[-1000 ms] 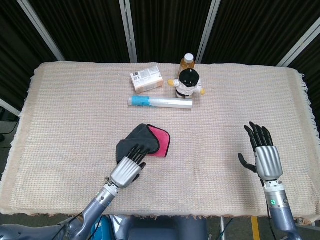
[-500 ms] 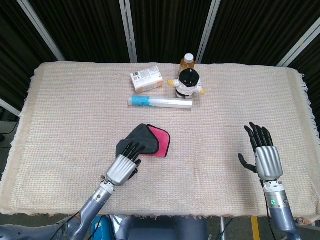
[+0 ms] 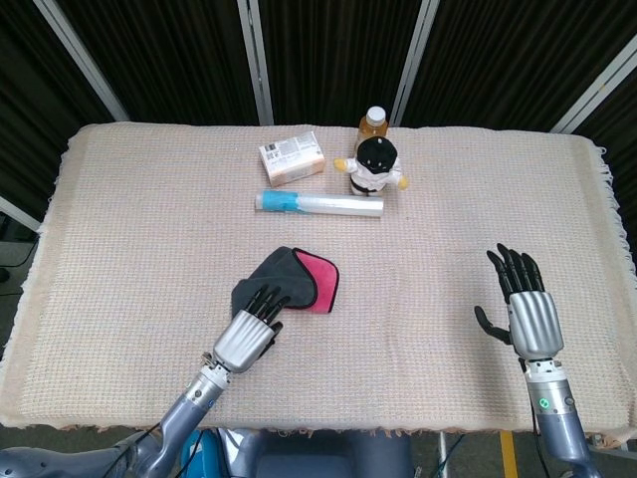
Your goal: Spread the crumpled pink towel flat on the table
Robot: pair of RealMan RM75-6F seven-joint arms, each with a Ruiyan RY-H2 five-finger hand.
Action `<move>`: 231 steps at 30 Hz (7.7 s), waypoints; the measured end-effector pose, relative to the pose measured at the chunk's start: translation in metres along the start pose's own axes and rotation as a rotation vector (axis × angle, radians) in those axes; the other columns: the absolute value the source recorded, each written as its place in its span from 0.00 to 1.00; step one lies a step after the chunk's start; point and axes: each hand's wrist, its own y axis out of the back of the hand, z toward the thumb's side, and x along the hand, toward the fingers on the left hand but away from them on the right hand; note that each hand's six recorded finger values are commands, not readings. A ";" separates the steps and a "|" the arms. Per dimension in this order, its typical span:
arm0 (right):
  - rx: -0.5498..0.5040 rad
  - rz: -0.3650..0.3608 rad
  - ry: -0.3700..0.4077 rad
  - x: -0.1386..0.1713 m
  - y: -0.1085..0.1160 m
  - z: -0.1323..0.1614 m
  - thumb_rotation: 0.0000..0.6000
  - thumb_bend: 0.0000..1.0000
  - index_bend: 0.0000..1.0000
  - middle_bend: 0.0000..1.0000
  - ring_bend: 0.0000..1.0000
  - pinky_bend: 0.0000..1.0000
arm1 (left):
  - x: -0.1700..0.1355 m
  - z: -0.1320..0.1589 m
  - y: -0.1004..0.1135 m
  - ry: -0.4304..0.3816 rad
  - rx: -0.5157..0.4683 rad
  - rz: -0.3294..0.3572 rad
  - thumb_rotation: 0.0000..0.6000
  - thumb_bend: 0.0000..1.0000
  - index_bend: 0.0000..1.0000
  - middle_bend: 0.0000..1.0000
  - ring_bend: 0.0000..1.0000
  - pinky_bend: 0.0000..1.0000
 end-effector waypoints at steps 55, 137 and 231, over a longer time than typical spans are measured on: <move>-0.199 0.071 -0.024 -0.052 0.016 0.025 1.00 0.33 0.09 0.01 0.00 0.01 | 0.151 -0.023 0.315 -0.050 0.271 0.512 1.00 0.49 0.61 0.17 0.00 0.00; -0.432 0.511 0.058 -0.165 -0.063 0.105 1.00 0.41 0.33 0.07 0.00 0.01 | 0.166 0.014 0.304 -0.451 0.314 0.667 1.00 0.49 0.60 0.16 0.00 0.00; -0.227 0.081 0.005 -0.195 0.024 0.095 1.00 0.71 0.64 0.25 0.00 0.01 | 0.140 -0.100 0.218 -0.053 -0.007 0.524 1.00 0.49 0.59 0.19 0.00 0.00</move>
